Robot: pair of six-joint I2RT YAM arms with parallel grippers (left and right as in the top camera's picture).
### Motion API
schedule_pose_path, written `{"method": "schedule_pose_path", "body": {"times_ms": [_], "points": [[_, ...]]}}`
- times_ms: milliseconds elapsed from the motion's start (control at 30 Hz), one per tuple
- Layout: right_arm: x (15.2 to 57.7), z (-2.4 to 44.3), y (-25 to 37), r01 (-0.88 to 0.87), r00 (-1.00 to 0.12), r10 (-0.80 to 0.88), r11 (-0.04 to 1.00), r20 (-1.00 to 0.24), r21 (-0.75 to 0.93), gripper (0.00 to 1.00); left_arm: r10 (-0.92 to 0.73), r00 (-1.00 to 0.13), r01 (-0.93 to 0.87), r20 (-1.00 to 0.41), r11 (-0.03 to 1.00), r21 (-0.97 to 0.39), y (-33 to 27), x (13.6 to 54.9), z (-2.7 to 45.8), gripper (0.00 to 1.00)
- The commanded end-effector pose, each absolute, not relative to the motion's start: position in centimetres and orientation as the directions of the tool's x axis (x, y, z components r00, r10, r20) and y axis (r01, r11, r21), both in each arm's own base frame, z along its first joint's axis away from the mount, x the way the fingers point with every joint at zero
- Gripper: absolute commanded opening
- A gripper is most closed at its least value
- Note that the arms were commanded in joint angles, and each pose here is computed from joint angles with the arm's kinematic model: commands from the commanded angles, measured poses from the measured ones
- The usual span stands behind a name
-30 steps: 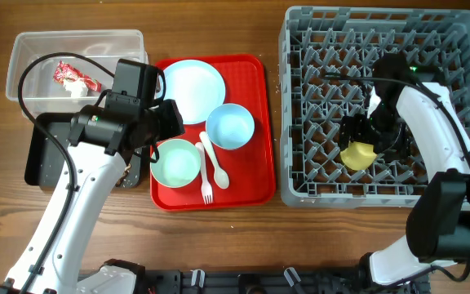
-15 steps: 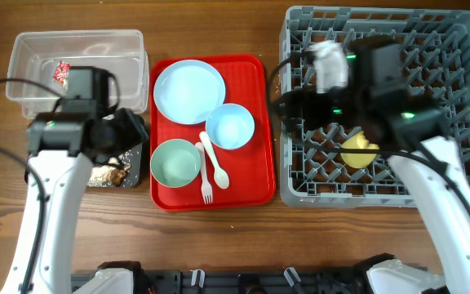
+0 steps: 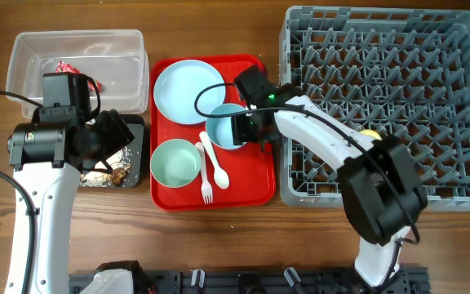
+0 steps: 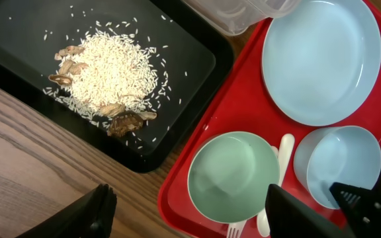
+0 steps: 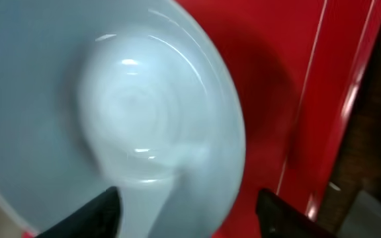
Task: Sort waste into correct bins and load items into the dishwasher rack
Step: 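Grasp the light-blue bowl on the red tray with the right gripper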
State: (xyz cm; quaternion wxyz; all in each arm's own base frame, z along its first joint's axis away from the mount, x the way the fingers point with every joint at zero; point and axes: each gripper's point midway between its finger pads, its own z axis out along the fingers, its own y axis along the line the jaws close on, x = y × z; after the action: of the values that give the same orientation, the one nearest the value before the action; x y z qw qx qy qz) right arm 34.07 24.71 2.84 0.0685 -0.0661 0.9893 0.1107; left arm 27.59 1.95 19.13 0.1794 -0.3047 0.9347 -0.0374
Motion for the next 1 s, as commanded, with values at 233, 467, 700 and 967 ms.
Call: {"method": "schedule_pose_path", "body": {"times_ms": [233, 467, 700, 967], "points": [[34.1, 2.1, 23.3, 0.038, -0.994, 0.056, 0.981, -0.091, 0.19, 0.06, -0.591, -0.737, -0.565, -0.327, 0.805, -0.181, 2.3, 27.6, 19.5, 0.74], [35.8, 9.0, 19.4, 0.057, -0.97, 0.104, 0.976, -0.22, 0.209, 0.04, -0.591, -0.737, -0.565, -0.328, 0.805, -0.182, 2.3, 27.6, 19.5, 0.74], [36.5, 21.0, 15.5, -0.087, -0.815, -0.013, 0.991, -0.579, 0.099, 0.04, -0.591, -0.732, -0.562, -0.338, 0.805, -0.19, 2.3, 27.9, 19.7, 0.76], [39.8, 28.4, 7.0, 0.298, -0.542, 0.002, 0.935, -0.841, -0.19, 0.04, -0.591, -0.731, -0.562, -0.341, 0.805, -0.191, 2.3, 28.0, 19.7, 0.77]]}}
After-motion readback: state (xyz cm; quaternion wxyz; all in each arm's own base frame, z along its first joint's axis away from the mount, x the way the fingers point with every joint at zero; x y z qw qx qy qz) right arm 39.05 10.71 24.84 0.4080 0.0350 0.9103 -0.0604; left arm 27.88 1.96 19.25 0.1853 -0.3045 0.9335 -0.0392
